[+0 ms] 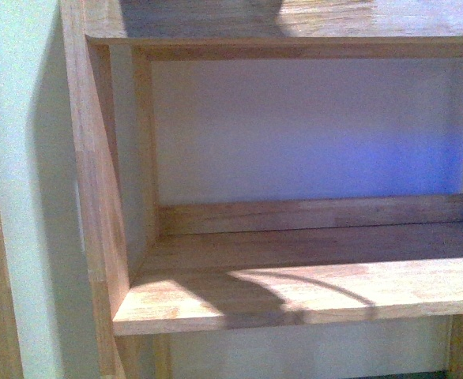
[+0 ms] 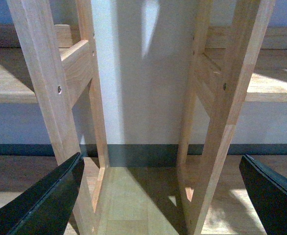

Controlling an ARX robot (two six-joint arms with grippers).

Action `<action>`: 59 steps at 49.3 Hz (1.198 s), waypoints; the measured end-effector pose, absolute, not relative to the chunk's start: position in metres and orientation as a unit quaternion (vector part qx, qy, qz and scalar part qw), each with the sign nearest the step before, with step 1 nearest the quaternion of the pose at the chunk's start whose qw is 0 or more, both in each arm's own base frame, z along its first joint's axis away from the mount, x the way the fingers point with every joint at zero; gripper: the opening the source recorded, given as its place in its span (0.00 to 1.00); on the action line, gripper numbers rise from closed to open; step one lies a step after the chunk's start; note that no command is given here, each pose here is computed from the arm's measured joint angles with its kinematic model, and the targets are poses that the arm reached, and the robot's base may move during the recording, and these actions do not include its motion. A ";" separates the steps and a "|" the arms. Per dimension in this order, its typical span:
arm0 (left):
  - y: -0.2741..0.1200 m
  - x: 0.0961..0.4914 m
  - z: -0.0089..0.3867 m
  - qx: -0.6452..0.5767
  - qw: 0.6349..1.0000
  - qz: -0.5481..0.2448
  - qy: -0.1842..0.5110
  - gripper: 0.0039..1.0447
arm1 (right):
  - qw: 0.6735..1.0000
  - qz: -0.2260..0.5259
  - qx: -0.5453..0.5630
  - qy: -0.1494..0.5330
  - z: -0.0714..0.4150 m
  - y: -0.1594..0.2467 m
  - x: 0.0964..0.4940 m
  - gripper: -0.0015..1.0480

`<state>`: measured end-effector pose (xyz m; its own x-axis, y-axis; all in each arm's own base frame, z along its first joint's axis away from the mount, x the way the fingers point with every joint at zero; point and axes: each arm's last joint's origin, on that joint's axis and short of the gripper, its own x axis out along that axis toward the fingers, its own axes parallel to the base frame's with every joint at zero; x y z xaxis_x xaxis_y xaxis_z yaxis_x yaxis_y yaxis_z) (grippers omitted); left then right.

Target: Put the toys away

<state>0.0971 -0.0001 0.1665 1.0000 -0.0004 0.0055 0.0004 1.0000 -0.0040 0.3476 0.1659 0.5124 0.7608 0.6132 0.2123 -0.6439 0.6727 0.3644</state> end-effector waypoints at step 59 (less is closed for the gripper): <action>0.000 0.097 0.167 -0.002 1.000 0.000 -0.003 0.94 | 0.907 0.359 0.217 -0.034 0.507 0.152 0.400 0.26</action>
<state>0.0971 -0.0001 0.1665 1.0000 -0.0004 0.0055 0.0004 1.0000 -0.0040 0.4002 0.1517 0.5070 0.7393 0.6371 0.2178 -0.6666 0.6470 0.3701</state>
